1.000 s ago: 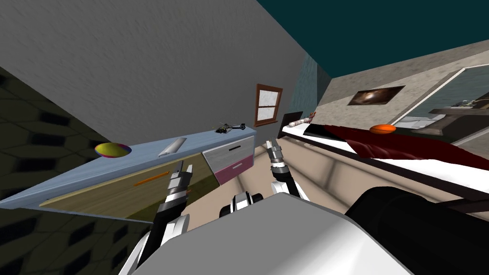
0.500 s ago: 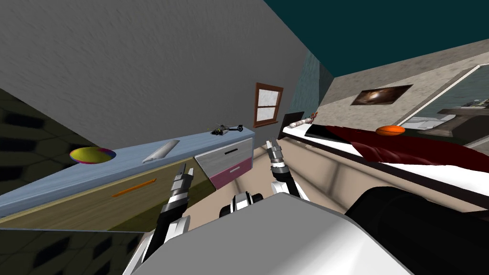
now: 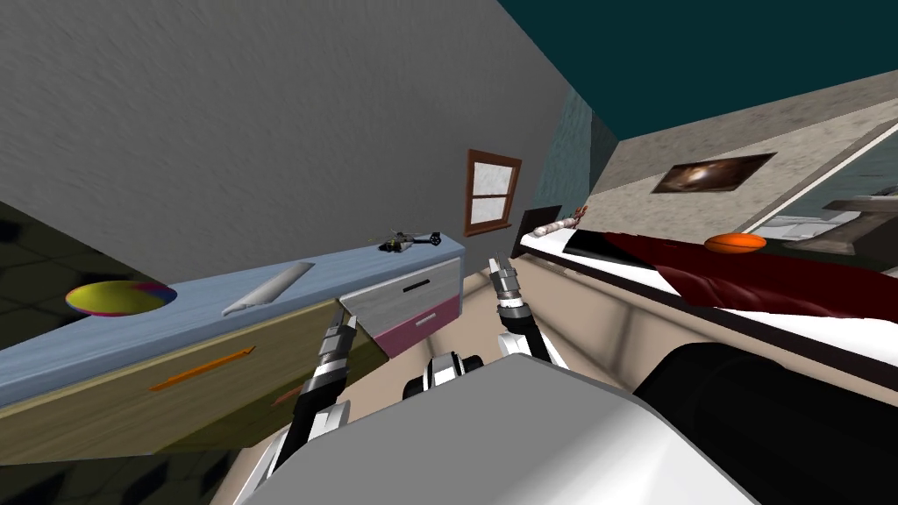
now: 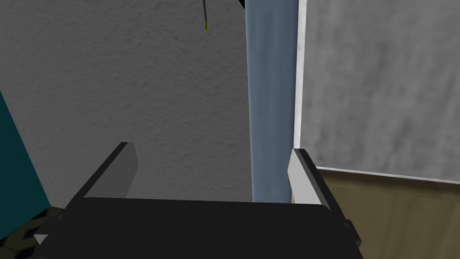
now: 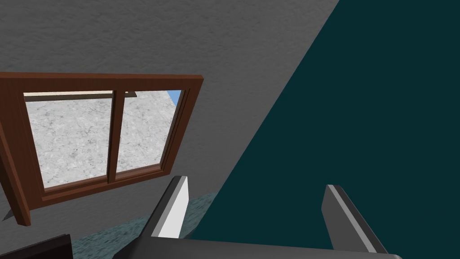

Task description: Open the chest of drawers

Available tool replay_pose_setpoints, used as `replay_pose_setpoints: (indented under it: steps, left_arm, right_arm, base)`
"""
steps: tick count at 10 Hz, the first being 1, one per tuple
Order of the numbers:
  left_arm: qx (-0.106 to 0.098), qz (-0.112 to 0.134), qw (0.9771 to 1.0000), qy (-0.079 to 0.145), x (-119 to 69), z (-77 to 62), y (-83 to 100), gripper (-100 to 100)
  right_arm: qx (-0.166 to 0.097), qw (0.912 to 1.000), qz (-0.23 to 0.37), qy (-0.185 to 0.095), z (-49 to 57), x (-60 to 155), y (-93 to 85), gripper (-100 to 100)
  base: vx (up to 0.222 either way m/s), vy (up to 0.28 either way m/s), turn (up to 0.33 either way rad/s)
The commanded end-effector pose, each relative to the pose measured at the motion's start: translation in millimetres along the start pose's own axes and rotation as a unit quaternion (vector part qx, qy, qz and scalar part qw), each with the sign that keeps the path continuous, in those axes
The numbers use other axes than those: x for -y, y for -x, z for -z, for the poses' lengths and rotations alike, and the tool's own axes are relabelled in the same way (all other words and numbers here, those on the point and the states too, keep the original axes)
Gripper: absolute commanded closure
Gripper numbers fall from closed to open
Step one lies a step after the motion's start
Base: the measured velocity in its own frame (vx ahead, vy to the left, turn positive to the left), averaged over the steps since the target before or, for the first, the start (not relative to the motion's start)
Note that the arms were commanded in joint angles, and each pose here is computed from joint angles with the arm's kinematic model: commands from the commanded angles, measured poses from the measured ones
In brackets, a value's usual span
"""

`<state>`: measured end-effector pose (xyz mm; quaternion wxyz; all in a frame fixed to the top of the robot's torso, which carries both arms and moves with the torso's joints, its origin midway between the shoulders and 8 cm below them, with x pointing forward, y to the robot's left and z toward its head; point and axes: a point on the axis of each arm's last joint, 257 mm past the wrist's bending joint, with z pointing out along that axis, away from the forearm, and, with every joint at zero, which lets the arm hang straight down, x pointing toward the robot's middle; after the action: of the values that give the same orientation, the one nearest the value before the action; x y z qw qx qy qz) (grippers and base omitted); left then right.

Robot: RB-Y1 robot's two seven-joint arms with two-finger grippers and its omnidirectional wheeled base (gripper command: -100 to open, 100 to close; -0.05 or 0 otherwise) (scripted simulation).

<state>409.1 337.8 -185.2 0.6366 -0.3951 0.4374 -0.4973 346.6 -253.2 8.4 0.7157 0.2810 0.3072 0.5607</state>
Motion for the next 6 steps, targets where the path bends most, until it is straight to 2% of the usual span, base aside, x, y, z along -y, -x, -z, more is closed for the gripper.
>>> replay_pose_setpoints:
  steps: [1,6]
  left_arm:
    - [0.004,-0.004,0.9997,0.023,-24.8,5.1,4.5,-100]
    - [0.02,0.003,0.9974,0.069,-75.4,22.7,5.6,-100]
  right_arm:
    - [0.0,1.0,0.0,0.0,0.0,0.0,0.0,0]
    - [0.0,1.0,0.0,0.0,0.0,0.0,0.0,0]
  base:
    - [0.14,-0.161,0.017]
    - [0.138,-0.165,0.021]
